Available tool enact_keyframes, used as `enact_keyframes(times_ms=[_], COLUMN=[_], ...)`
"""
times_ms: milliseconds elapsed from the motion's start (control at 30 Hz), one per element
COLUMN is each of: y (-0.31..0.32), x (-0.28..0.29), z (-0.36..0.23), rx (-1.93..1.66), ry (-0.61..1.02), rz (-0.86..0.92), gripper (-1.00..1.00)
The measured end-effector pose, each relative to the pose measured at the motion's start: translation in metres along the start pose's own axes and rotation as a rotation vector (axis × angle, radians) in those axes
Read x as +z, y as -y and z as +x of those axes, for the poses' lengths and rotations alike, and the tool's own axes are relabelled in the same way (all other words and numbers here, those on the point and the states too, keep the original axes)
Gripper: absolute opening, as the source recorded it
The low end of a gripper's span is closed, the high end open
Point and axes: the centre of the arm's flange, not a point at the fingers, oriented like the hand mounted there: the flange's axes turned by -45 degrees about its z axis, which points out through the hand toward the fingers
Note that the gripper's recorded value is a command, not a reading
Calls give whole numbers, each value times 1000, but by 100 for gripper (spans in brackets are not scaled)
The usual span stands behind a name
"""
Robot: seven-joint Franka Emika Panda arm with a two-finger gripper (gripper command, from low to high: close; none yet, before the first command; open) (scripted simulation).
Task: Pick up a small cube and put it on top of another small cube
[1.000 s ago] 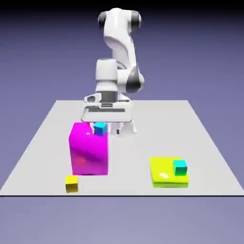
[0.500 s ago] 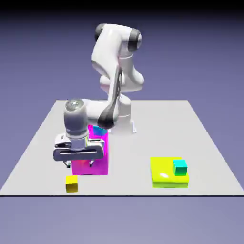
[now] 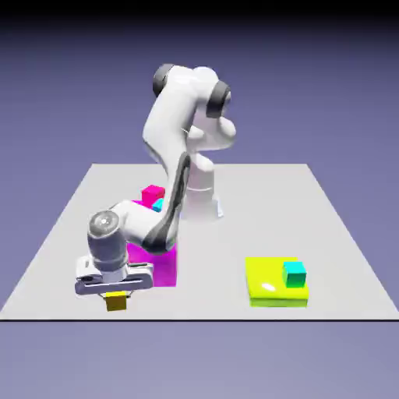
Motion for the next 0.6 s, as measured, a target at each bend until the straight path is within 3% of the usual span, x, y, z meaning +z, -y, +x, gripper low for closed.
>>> enact_keyframes(times_ms=[233,500,600], y=[234,497,503], x=[-55,-106,-89], z=[54,-8,-7], rx=[-670,-1421,-1448], ry=[6,10,11], rz=[-119,-382,-396], gripper=[-100,-100,-100])
